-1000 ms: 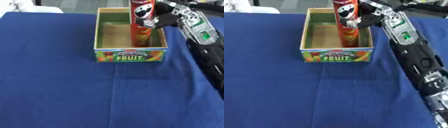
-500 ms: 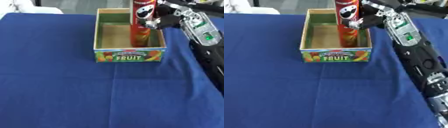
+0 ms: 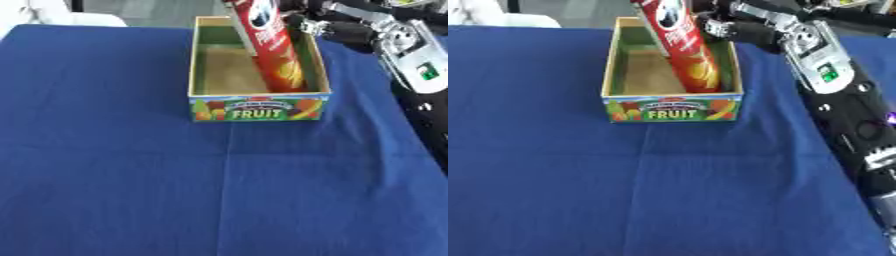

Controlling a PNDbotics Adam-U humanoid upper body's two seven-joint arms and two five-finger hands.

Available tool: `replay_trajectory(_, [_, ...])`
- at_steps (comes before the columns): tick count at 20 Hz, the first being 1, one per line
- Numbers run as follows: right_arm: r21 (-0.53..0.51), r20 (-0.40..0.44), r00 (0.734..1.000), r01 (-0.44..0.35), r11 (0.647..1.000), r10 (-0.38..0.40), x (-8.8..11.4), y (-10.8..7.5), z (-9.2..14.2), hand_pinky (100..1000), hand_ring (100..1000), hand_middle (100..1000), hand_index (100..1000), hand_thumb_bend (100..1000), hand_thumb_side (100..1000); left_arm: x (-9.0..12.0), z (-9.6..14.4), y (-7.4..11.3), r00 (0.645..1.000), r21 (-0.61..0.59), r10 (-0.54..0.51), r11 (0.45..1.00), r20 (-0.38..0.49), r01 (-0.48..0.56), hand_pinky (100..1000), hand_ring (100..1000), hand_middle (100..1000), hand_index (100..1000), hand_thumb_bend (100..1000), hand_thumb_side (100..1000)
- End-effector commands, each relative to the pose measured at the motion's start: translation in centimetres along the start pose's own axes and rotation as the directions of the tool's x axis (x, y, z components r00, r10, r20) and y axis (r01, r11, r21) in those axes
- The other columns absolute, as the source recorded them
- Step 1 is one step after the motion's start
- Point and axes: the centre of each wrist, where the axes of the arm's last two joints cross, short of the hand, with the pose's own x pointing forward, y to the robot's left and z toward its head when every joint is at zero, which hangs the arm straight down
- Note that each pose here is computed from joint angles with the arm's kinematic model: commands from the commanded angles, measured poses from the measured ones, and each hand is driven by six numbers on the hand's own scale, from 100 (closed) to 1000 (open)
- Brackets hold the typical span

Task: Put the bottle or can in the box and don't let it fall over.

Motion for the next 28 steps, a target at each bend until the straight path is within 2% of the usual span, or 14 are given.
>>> replay_trajectory(1, [-0.030, 0.029, 0.999, -0.027, 0.999, 0.028, 1.3, -1.7, 1.0, 1000, 1000, 1000, 1000, 100, 657, 0.4, -0.6, 0.5, 0.999, -0.006, -0.017, 1.000, 0.028, 0.017, 886, 679, 889, 756, 100, 672])
replay_trajectory(5, [-0.039, 0.052, 0.999, -0.003, 0.999, 0.005, 1.8, -1.7, 1.2, 1000, 1000, 1000, 1000, 100, 648, 0.4, -0.6, 0.5, 0.999, -0.004, -0.020, 1.000, 0.029, 0.020, 883, 675, 884, 754, 100, 672])
replay_trajectory(8, [-0.116, 0.092, 0.995, 0.042, 0.992, -0.031, 2.8, -2.1, 1.8, 1000, 1000, 1000, 1000, 100, 587, 0.3, -0.4, 0.6, 0.999, 0.000, -0.026, 1.000, 0.022, 0.026, 883, 675, 884, 754, 100, 672])
replay_trajectory(9, [-0.150, 0.085, 0.995, 0.058, 0.987, -0.045, 3.1, -2.2, 2.2, 1000, 1000, 1000, 1000, 100, 580, 0.3, -0.3, 0.7, 0.999, 0.001, -0.029, 1.000, 0.019, 0.029, 882, 675, 883, 754, 100, 672])
replay_trajectory(13, [-0.249, 0.157, 0.982, 0.145, 0.958, -0.108, 5.4, -1.9, 3.6, 1000, 955, 1000, 995, 100, 570, 0.2, 0.0, 0.9, 0.999, 0.004, -0.041, 0.999, 0.006, 0.041, 883, 674, 883, 754, 100, 672])
replay_trajectory(20, [-0.286, 0.307, 0.930, 0.291, 0.913, -0.200, 8.7, -0.1, 7.9, 1000, 905, 1000, 946, 100, 561, 0.1, 0.5, 1.4, 0.998, 0.009, -0.063, 0.998, -0.021, 0.064, 880, 695, 882, 754, 100, 672])
replay_trajectory(21, [-0.306, 0.323, 0.924, 0.308, 0.901, -0.206, 9.0, 0.2, 8.5, 1000, 899, 1000, 941, 100, 501, 0.1, 0.5, 1.4, 0.998, 0.011, -0.065, 0.998, -0.024, 0.066, 880, 695, 882, 754, 100, 672])
replay_trajectory(24, [-0.343, 0.368, 0.904, 0.348, 0.873, -0.215, 9.7, 1.6, 10.1, 1000, 896, 1000, 935, 100, 437, 0.1, 0.5, 1.4, 0.997, 0.015, -0.065, 0.998, -0.029, 0.066, 879, 695, 883, 754, 100, 672])
replay_trajectory(26, [-0.355, 0.388, 0.897, 0.359, 0.863, -0.213, 10.0, 2.7, 11.0, 1000, 920, 1000, 975, 100, 448, 0.1, 0.5, 1.3, 0.998, 0.019, -0.062, 0.998, -0.031, 0.062, 878, 696, 884, 755, 100, 672])
replay_trajectory(28, [-0.361, 0.394, 0.893, 0.366, 0.858, -0.216, 9.3, 3.5, 11.7, 1000, 930, 1000, 981, 100, 460, 0.1, 0.4, 1.2, 0.998, 0.022, -0.056, 0.998, -0.034, 0.057, 878, 696, 885, 755, 100, 672])
